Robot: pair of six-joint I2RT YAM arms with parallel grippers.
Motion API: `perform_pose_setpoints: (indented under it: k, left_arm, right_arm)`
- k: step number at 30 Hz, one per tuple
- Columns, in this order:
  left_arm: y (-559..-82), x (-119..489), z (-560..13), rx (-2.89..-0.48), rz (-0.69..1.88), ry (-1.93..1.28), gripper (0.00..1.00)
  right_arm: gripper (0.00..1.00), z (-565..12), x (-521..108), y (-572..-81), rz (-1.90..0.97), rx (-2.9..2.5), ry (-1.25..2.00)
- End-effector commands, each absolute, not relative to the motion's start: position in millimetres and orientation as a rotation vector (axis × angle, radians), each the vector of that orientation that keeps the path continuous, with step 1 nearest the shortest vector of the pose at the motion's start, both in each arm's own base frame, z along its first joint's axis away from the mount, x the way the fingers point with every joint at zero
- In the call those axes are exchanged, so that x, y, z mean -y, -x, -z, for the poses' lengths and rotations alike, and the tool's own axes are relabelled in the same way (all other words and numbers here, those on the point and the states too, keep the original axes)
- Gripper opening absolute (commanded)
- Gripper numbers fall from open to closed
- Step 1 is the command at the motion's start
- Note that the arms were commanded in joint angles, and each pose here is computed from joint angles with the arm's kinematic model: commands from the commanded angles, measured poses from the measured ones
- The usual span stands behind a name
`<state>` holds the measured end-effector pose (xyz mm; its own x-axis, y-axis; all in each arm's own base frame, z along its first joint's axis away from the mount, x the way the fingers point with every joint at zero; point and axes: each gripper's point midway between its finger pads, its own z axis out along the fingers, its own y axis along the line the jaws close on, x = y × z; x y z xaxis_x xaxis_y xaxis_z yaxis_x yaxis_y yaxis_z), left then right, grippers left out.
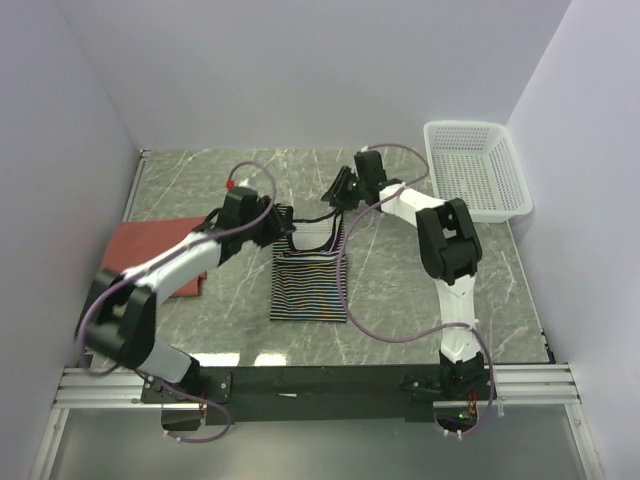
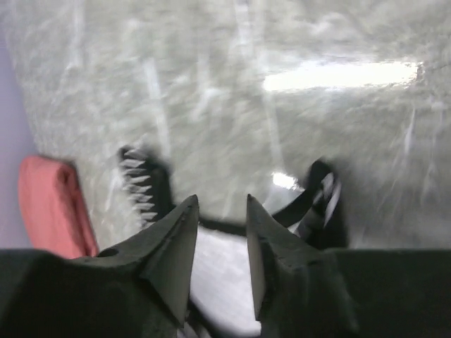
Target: Fold and stack the tank tops
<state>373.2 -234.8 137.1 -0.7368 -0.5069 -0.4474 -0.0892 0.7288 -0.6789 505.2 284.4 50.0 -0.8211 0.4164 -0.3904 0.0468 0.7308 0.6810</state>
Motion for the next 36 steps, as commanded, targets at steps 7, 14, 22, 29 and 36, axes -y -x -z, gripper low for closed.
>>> perform_pose_setpoints:
  k: [7,14,22,29,36]
  left_arm:
    - [-260.3,167.9,-109.4,-2.349,0.709,0.632,0.62]
    - [-205.3,173.1,-72.6,-2.475,0.739,0.643,0.69]
    - [-172.6,186.5,-47.5,-2.558,0.798,0.675,0.65]
    - [-171.5,186.7,-27.6,-2.596,0.745,0.706,0.63]
    - [-173.3,179.1,-14.3,-2.6,0.668,0.721,0.57]
  right_arm:
    - [0.45,-176.0,-235.3,-442.7,-0.75,-2.276,-0.3]
    - [0.45,-130.1,-220.9,-299.2,-0.722,-2.416,-0.269]
    - [0.5,-58.1,-224.3,-174.8,-0.872,-2.614,-0.273]
    - [0.51,-32.8,-235.7,-145.3,-0.952,-2.677,-0.301]
    - [0.5,-10.5,-234.2,-148.0,-0.895,-2.667,-0.449]
